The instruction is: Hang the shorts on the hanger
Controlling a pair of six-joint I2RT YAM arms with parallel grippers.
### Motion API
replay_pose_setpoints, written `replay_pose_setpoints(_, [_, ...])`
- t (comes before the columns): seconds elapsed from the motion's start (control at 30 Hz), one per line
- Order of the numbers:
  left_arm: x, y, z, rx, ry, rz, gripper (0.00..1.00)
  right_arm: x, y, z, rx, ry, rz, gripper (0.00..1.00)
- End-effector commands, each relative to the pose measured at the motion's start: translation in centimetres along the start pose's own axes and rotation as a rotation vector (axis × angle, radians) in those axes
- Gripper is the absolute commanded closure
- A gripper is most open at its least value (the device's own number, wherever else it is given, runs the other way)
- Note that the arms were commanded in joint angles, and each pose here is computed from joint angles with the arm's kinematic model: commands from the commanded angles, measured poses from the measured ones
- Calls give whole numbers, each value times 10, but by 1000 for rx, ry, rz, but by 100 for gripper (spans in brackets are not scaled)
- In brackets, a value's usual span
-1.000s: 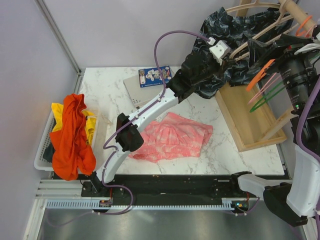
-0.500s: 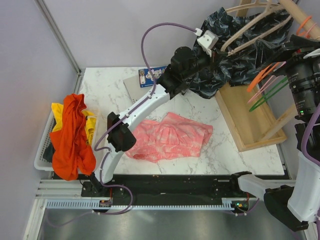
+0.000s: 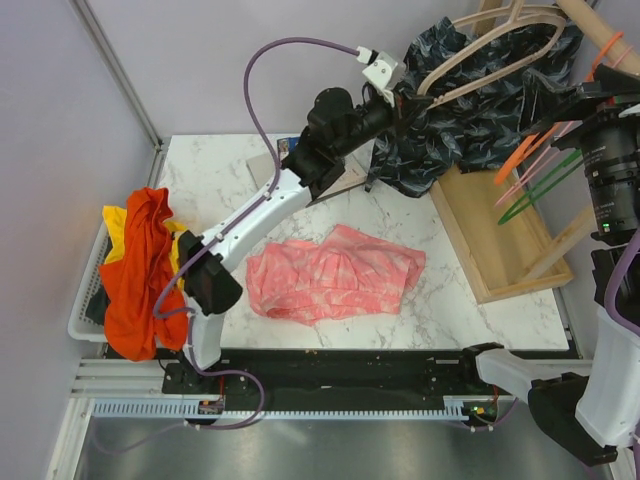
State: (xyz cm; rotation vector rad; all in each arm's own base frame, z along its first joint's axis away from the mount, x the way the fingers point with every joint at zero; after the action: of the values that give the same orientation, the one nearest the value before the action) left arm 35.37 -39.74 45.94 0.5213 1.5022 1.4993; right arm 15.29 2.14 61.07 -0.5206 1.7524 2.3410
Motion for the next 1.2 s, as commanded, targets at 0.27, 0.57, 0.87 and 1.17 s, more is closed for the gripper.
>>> replay_pose_setpoints(0.27, [178,54,-3,-136,-56,94,98,-22,-56,11,-6,215,200,2])
replay_pose_setpoints(0.57, [324,53,-11,-85,-197,209,98,-23,-135,23,62,635,490,2])
replay_pose_setpoints(0.87, [368,29,-9,-76,136,320,98,-24,-162,25,-106,607,564,2])
replay_pose_setpoints(1.17, [375,15,-24,-107,14,281,98,-23,-192,59,-167,638,620,4])
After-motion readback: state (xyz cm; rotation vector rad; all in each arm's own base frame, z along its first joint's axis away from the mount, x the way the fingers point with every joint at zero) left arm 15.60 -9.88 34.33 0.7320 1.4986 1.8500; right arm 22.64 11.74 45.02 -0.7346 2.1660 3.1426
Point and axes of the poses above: each gripper's point midway between its finger pads, its own x axis back along the fingers, its own z axis along the line the jaws close on, y = z × x, the point moved 9 cm from there along x, back along the fingers, and after that the axes turned 11 degrees about -x, right-handed, at the moved point
